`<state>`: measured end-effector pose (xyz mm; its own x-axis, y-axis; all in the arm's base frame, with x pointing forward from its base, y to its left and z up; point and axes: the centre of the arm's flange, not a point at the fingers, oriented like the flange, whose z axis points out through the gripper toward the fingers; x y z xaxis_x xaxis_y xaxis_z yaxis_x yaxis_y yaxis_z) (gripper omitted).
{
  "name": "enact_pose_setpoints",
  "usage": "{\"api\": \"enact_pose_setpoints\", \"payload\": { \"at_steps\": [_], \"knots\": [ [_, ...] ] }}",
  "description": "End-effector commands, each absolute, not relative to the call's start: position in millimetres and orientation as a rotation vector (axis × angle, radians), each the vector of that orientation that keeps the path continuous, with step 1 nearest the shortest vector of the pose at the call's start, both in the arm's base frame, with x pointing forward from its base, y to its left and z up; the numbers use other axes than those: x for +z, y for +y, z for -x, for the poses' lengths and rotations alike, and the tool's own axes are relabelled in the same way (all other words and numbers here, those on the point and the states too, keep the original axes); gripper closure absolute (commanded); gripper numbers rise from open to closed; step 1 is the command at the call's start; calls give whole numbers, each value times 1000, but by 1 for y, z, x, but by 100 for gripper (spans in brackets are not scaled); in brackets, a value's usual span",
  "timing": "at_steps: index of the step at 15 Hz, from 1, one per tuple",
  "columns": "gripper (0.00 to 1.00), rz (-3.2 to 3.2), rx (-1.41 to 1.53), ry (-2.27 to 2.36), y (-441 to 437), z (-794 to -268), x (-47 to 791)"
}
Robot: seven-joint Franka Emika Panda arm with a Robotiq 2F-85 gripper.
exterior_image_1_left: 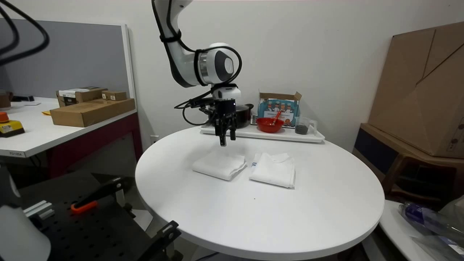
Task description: Fold the right and left towels respectively
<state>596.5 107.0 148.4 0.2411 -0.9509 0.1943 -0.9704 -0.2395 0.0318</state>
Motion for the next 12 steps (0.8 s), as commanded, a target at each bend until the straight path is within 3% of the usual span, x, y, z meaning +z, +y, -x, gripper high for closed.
{"api": "enact_pose_setpoints", "payload": {
  "at_steps": [1, 6, 12],
  "knots": [
    [0, -2230, 243, -2076, 83, -583, 203],
    [0, -1981, 263, -2388, 28, -553, 271],
    [0, -2323, 113, -1865, 22, -469, 339]
  ]
}}
